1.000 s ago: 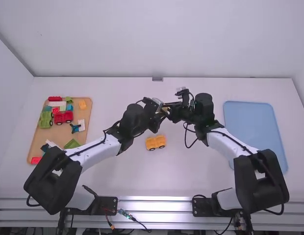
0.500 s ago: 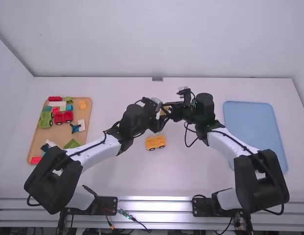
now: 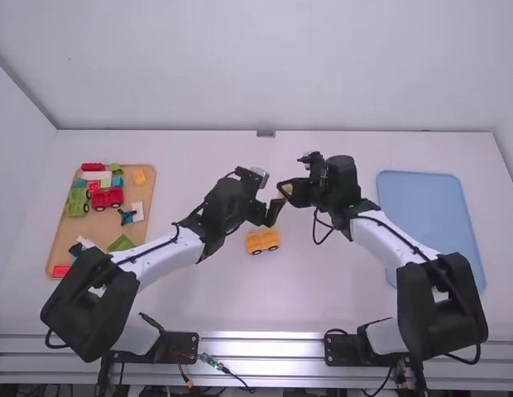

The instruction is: Assemble lego blocks to make yellow taxi

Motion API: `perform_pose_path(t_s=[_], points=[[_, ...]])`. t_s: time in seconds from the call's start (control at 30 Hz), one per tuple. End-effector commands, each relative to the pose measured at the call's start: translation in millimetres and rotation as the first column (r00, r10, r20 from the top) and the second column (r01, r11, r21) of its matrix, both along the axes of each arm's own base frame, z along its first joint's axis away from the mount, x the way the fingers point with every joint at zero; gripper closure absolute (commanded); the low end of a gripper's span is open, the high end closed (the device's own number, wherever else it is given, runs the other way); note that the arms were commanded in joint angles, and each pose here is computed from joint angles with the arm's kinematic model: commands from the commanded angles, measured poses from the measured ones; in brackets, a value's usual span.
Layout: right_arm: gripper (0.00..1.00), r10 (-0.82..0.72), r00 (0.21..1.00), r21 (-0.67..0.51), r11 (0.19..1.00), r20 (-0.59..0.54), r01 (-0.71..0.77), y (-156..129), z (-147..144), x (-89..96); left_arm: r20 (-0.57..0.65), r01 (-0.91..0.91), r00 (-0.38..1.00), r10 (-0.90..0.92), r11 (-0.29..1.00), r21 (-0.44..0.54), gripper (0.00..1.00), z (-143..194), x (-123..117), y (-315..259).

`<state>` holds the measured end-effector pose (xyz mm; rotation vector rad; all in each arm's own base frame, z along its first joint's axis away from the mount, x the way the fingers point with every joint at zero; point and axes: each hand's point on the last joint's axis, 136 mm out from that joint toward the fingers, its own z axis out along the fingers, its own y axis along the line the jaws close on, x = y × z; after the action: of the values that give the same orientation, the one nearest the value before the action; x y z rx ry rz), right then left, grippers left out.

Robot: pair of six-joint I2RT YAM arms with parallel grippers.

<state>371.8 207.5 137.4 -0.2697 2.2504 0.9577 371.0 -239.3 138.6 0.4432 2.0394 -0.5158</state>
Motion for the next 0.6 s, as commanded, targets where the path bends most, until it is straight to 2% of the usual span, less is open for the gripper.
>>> perform_pose_path(t_s=[0.0,0.17,0.23,0.37,0.43,0.57], points=[[0.96,-0.007,0.995,-0.108,0.994,0.099,0.018,-3.6,22.9,21.0,0.007,-0.172,0.985,0.173,0.979,0.112,0.01,-12.0,9.4,31.3],[0.96,-0.008,0.999,-0.279,0.96,0.05,0.021,-22.4,25.9,19.5,0.013,-0.158,0.987,0.16,0.96,0.229,0.01,-22.6,6.2,44.4],[0.99,-0.036,0.999,-0.362,0.932,0.001,0.034,-35.2,24.6,13.9,-0.005,-0.209,0.976,0.216,0.95,0.233,0.01,-25.2,9.9,60.0],[1.0,-0.054,0.997,-0.422,0.906,-0.051,0.027,-46.3,21.2,5.2,-0.044,-0.218,0.971,0.236,0.943,0.251,0.01,-28.6,14.0,76.0],[1.0,-0.061,0.993,-0.464,0.886,-0.102,0.007,-51.6,16.0,-6.1,-0.101,-0.183,0.972,0.214,0.95,0.253,0.01,-27.4,17.8,88.0],[1.0,-0.097,0.982,-0.514,0.858,-0.161,0.001,-57.7,4.9,-20.1,-0.161,-0.192,0.96,0.228,0.958,0.213,0.01,-16.1,28.2,110.1]])
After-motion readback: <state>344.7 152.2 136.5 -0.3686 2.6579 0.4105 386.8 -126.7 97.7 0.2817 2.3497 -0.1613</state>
